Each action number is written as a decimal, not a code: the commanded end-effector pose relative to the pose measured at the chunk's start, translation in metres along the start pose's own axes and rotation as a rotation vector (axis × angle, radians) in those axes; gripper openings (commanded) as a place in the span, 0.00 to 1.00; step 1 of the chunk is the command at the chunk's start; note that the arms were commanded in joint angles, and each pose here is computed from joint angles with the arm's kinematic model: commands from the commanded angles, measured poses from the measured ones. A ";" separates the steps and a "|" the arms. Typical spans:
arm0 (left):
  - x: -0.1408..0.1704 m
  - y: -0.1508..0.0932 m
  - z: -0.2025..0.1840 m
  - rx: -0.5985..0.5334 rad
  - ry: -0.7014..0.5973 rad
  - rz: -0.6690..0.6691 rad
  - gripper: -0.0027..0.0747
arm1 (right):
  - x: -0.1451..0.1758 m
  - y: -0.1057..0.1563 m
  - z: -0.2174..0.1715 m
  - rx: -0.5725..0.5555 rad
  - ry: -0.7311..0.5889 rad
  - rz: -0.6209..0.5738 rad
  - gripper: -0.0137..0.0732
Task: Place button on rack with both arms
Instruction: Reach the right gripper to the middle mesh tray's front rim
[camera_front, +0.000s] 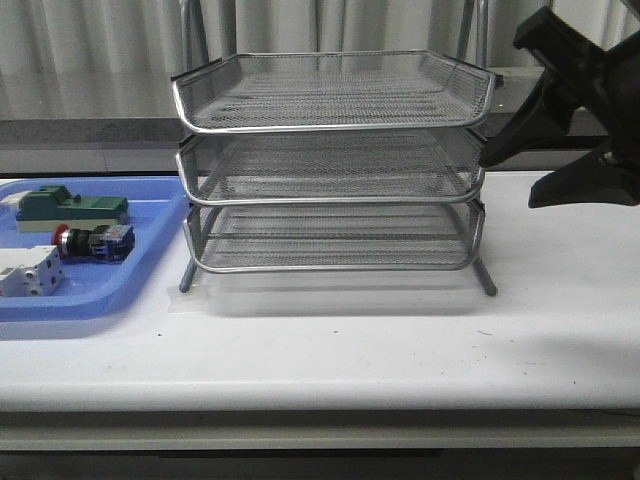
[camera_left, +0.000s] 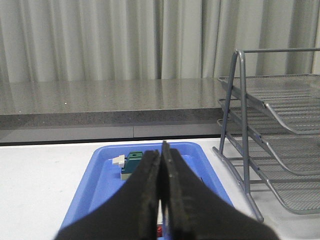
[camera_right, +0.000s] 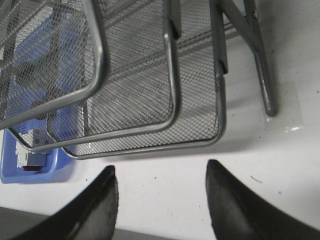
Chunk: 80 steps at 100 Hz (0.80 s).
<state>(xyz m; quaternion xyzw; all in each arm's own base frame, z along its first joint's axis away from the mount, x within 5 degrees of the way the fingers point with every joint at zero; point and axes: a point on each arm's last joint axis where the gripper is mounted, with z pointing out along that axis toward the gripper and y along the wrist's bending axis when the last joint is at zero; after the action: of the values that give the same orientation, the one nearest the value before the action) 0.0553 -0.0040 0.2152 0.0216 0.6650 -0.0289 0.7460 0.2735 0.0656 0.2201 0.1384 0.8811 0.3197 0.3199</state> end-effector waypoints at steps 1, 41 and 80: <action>0.007 0.000 -0.002 0.000 -0.060 -0.016 0.01 | -0.012 0.010 0.001 -0.077 -0.060 -0.007 0.63; 0.007 0.000 -0.002 0.000 -0.060 -0.016 0.01 | -0.021 0.008 0.033 -0.190 -0.065 0.026 0.63; 0.007 0.000 -0.002 0.000 -0.060 -0.016 0.01 | -0.030 0.004 0.056 -0.210 -0.042 0.052 0.61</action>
<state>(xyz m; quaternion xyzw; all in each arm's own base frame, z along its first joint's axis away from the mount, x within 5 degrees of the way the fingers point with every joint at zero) 0.0553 -0.0040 0.2152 0.0216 0.6650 -0.0289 0.7460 0.3265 0.0797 0.1804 0.1075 0.8708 0.3635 0.3129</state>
